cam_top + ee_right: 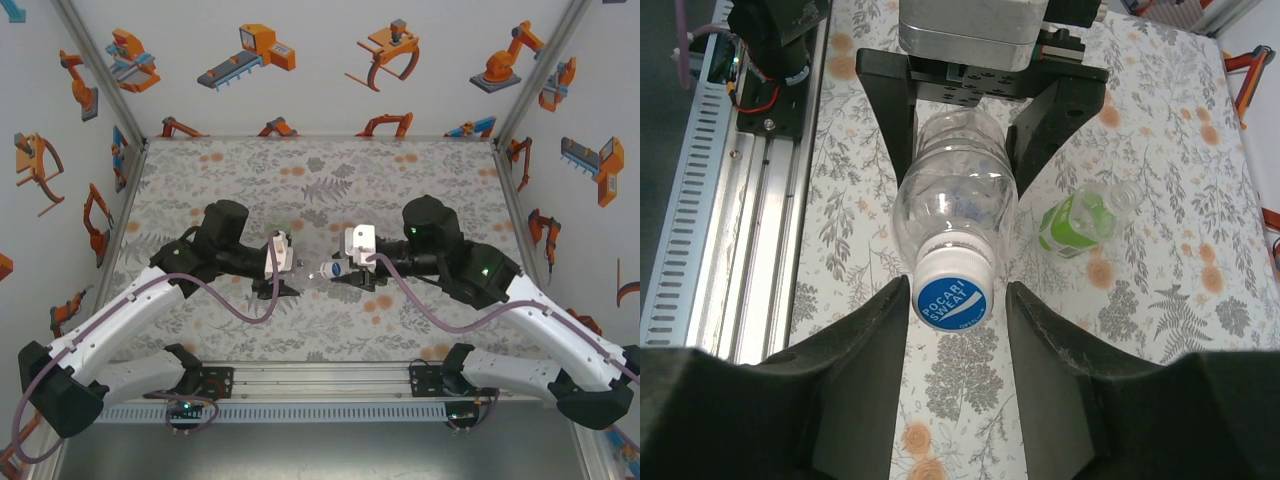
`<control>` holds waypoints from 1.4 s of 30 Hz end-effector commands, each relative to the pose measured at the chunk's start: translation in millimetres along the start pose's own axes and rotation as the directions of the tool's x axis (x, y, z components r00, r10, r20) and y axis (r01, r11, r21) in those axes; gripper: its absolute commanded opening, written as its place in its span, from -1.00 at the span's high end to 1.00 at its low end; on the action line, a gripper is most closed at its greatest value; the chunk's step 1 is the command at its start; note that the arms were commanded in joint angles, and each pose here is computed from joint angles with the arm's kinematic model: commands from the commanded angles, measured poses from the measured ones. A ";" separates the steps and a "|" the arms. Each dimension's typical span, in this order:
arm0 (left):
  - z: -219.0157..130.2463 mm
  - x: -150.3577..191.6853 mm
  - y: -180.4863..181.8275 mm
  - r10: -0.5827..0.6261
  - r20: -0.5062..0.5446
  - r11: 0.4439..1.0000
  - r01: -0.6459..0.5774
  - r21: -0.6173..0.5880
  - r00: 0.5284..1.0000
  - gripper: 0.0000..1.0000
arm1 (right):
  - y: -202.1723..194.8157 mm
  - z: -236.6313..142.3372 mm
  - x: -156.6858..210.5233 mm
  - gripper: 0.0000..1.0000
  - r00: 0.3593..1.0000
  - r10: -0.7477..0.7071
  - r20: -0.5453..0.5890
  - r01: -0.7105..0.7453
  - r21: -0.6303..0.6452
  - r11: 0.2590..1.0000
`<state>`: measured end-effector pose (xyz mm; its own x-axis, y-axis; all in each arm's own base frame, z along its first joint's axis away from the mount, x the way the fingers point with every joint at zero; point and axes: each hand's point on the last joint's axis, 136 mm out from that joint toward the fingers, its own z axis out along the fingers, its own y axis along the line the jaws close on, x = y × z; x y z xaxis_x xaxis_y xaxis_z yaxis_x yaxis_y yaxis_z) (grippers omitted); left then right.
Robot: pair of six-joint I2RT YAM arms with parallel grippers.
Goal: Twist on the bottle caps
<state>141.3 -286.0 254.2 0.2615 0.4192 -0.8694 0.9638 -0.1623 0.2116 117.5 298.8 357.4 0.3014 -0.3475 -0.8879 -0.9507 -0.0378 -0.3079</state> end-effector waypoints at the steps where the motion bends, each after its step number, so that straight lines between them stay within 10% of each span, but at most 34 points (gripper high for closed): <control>1: -3.5 -14.2 -1.7 0.042 0.037 0.999 -0.043 0.018 0.998 1.00 | 5.8 2.9 -0.2 0.20 1.000 -0.013 0.008 0.013 -0.033 0.999; 17: -3.6 -13.4 5.8 0.031 0.021 0.999 -0.031 -0.019 0.999 1.00 | -6.3 10.5 7.0 0.97 0.954 0.300 0.002 -0.300 0.033 0.953; 23: -4.4 -13.8 11.3 0.034 0.031 0.998 -0.032 -0.059 0.999 1.00 | -36.6 17.0 23.1 1.00 0.694 0.713 0.099 -0.717 0.179 0.673; 33: -4.7 -11.9 22.0 0.025 0.022 0.993 -0.022 -0.117 0.999 1.00 | -58.1 25.3 75.7 1.00 -0.065 0.941 0.333 -0.963 0.228 -0.147; 42: -2.5 -12.4 20.9 0.018 0.029 0.995 -0.015 -0.101 0.999 1.00 | -61.5 8.9 86.4 1.00 -0.102 0.905 0.413 -0.939 0.259 -0.224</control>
<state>170.3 -278.5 237.9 0.1961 0.5191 -0.8319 0.9753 -0.0151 0.2204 198.6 283.6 315.8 -0.8590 0.3475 -0.3759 -0.1424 0.5431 0.8275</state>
